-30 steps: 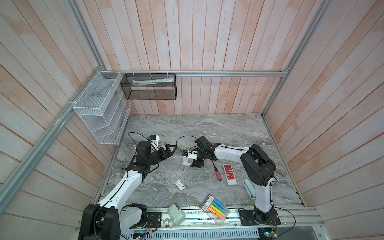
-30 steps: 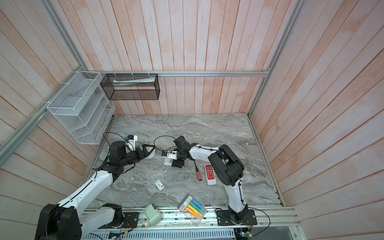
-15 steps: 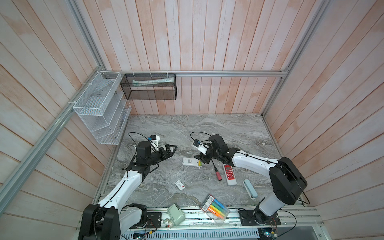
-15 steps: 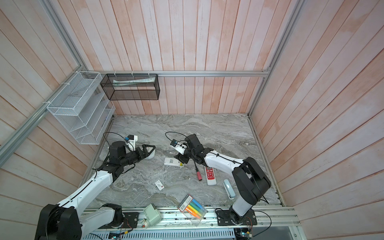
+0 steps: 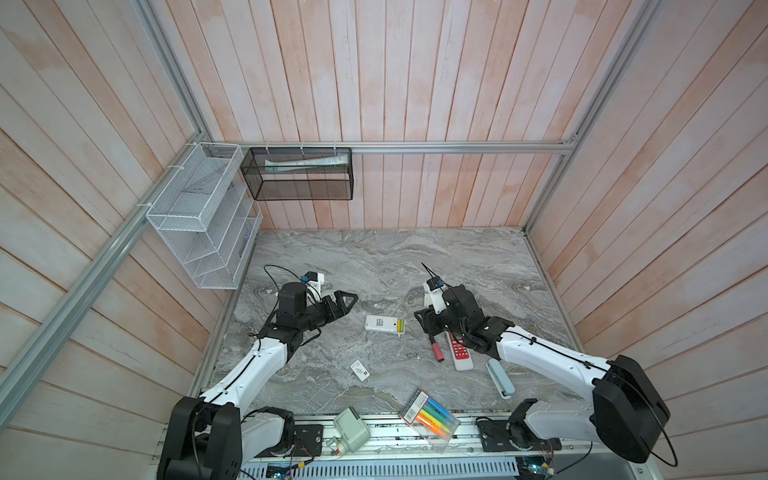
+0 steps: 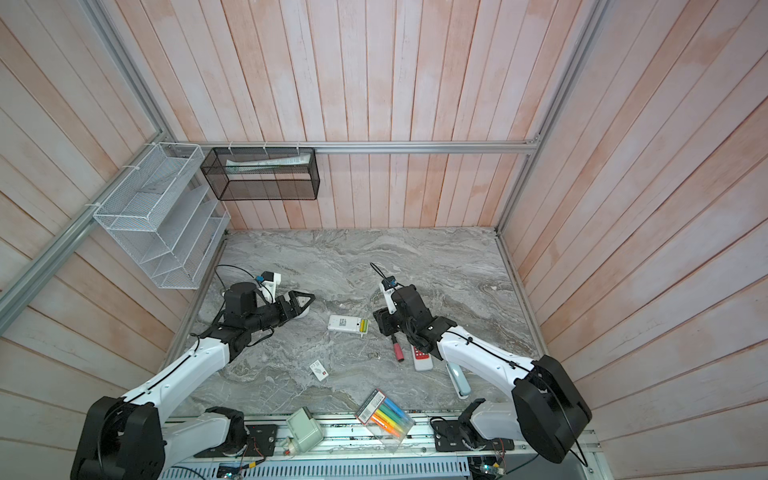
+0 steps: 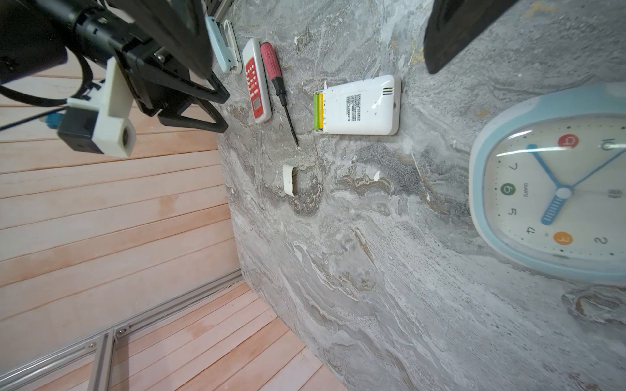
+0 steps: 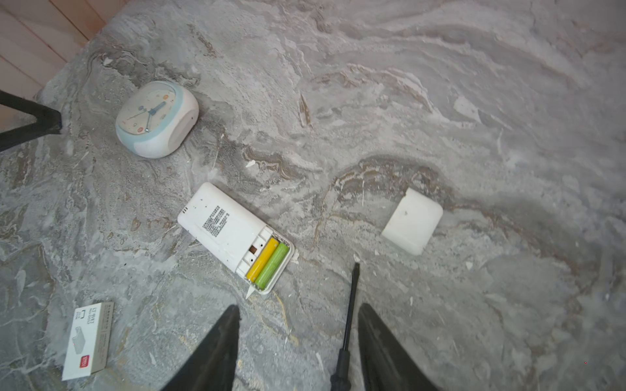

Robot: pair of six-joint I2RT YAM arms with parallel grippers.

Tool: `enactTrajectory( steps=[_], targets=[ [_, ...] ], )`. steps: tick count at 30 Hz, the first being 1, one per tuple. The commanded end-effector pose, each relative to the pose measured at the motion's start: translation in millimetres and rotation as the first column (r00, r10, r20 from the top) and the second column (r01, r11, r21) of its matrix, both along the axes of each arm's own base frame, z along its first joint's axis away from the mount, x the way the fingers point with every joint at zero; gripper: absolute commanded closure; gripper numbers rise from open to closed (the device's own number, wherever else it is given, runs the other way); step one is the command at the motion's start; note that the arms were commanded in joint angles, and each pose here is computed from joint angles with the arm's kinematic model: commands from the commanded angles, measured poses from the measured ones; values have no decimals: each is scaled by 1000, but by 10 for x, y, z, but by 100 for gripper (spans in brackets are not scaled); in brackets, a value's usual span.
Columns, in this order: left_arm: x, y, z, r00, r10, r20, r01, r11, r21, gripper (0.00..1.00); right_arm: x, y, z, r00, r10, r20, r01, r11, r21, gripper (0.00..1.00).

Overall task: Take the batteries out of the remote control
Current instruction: 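Move the right gripper to the red-handled screwdriver and grasp its handle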

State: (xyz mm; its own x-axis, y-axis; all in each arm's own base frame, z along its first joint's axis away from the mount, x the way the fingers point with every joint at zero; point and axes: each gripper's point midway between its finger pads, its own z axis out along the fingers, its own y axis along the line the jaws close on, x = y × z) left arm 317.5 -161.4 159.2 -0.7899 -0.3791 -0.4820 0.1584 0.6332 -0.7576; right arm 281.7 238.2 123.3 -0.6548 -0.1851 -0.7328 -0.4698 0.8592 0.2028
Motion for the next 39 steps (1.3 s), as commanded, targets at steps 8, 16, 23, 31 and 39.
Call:
enactTrajectory(
  steps=[8,16,23,31,39],
  targets=[
    [58,-245,21,999,-46,6,46,999,-10,3,-581,-310,-593,970,-142,-198,130,989,-69,54],
    [64,-352,-40,998,-69,-10,69,998,1,4,-733,-386,-829,957,-188,-221,161,978,-135,59],
    [83,-412,-2,996,-85,-5,85,996,-7,4,-689,-443,-864,953,-231,-194,204,968,-149,63],
    [105,-450,3,995,-95,-5,95,995,-16,4,-725,-490,-974,950,-237,-202,205,965,-164,64],
    [103,-512,-24,994,-112,-16,111,993,-34,4,-754,-437,-1087,951,-207,-228,170,971,-170,79]
  ],
)
